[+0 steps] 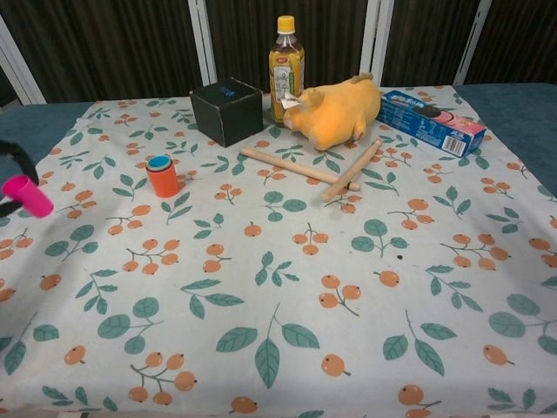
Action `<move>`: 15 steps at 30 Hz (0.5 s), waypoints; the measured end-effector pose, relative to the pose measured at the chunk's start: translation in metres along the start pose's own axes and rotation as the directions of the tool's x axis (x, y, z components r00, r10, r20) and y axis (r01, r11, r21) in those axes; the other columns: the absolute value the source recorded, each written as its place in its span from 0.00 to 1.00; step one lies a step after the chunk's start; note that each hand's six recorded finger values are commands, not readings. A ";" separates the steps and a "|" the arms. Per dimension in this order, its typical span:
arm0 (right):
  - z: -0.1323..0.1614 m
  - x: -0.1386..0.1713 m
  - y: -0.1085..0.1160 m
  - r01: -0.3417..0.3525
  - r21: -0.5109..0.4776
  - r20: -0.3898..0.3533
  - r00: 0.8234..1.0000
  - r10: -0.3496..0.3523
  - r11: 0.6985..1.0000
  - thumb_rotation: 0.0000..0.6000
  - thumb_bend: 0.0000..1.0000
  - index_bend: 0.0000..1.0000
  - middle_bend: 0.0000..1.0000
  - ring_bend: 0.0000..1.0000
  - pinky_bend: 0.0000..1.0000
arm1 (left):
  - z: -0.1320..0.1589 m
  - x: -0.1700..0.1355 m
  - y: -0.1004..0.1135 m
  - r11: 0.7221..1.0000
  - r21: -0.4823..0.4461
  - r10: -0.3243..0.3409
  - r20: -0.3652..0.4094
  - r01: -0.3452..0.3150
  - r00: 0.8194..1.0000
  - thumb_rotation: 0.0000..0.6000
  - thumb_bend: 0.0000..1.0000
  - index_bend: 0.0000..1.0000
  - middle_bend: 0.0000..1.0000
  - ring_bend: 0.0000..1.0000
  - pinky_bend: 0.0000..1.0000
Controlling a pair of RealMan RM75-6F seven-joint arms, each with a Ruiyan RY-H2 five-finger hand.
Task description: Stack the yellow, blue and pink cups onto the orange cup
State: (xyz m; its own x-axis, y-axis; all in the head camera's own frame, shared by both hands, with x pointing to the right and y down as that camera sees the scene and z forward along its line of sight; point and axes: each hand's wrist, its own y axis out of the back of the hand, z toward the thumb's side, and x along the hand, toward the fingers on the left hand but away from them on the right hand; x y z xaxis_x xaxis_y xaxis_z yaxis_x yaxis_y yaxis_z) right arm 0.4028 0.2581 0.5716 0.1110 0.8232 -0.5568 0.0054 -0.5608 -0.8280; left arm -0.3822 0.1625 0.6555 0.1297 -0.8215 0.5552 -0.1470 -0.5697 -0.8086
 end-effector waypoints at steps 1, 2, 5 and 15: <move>0.000 0.000 0.000 0.000 0.000 0.001 1.000 0.000 1.000 1.00 0.11 0.00 0.00 0.00 0.00 | 0.006 0.006 0.007 1.000 0.003 0.019 0.010 -0.019 1.000 1.00 0.35 0.52 1.00 1.00 1.00; -0.001 0.000 0.000 0.000 0.000 0.002 1.000 0.000 1.000 1.00 0.11 0.00 0.00 0.00 0.00 | 0.015 0.014 0.015 0.999 0.006 0.045 0.022 -0.045 0.999 1.00 0.35 0.52 1.00 1.00 1.00; -0.002 -0.001 0.001 0.002 -0.001 0.006 1.000 -0.002 1.000 1.00 0.11 0.00 0.00 0.00 0.00 | 0.035 0.033 0.030 0.996 0.010 0.089 0.035 -0.089 0.995 1.00 0.35 0.53 1.00 1.00 1.00; -0.010 -0.004 0.005 0.010 -0.008 0.037 0.999 -0.010 1.000 1.00 0.11 0.00 0.00 0.00 0.00 | 0.092 0.087 0.035 0.992 -0.019 0.122 0.025 -0.122 0.992 1.00 0.35 0.54 1.00 1.00 1.00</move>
State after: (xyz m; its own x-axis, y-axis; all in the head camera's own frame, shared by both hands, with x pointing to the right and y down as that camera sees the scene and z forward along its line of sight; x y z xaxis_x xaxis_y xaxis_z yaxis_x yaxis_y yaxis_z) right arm 0.4124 0.2515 0.5704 0.0737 0.8316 -0.5505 0.0142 -0.5528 -0.8332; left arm -0.2863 0.0736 0.6577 0.1355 -0.8842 0.4470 -0.1808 -0.4657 -0.8663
